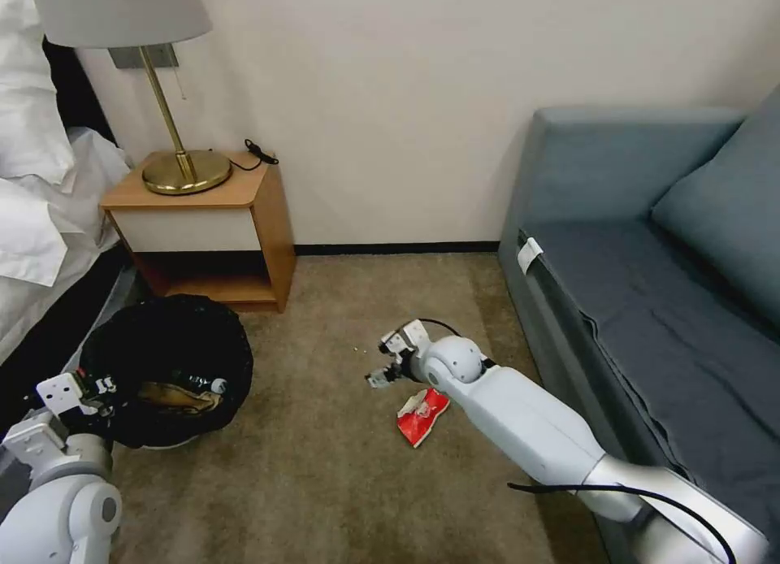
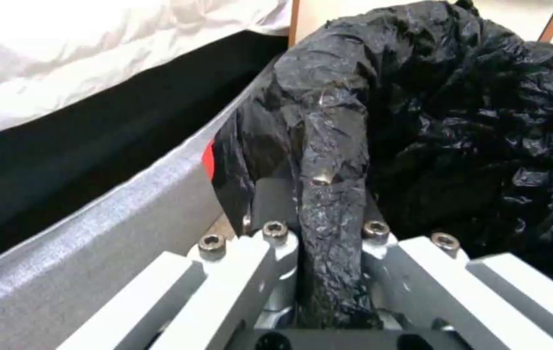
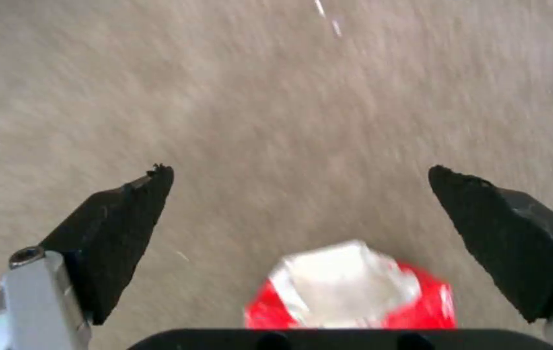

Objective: Pick up the trash bin, then pick up the garbage on the floor and place it into the trash bin.

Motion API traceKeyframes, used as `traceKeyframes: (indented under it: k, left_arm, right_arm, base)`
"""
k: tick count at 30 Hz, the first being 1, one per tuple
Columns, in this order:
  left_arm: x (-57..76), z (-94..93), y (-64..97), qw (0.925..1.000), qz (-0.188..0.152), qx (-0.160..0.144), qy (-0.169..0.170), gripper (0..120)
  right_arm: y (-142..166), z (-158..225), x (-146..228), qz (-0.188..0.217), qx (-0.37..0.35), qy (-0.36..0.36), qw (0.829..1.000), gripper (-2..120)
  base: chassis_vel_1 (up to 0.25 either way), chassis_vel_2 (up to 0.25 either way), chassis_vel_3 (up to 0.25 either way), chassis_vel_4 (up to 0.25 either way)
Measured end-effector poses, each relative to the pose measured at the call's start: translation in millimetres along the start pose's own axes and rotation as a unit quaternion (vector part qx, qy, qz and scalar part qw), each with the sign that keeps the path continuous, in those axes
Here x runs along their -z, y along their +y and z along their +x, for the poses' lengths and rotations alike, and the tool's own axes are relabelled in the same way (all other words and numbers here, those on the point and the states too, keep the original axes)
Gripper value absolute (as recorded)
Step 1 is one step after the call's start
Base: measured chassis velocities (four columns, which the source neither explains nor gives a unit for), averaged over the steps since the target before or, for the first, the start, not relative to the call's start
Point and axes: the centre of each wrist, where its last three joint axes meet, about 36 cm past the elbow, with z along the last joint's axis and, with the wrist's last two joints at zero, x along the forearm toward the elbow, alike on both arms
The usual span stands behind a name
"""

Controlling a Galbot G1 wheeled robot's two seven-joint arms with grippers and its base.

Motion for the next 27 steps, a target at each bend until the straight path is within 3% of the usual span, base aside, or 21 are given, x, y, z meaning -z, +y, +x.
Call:
traceKeyframes:
  k: [10, 27]
  left_arm:
    - [-3.0, -0.6, 0.3, 1.0, 0.001, 0.001, 0.0, 4]
    - [-5.3, 4.0, 2.3, 1.0, 0.0, 0.0, -0.003, 4]
  right_arm:
    - [-17, -24, -41, -0.021, -0.034, 0.051, 0.998, 100]
    - [-26, -47, -73, -0.051, -0.063, 0.087, 0.993, 100]
  base:
    - [0.0, 0.0, 0.0, 0.0]
    - [0.0, 0.0, 0.0, 0.0]
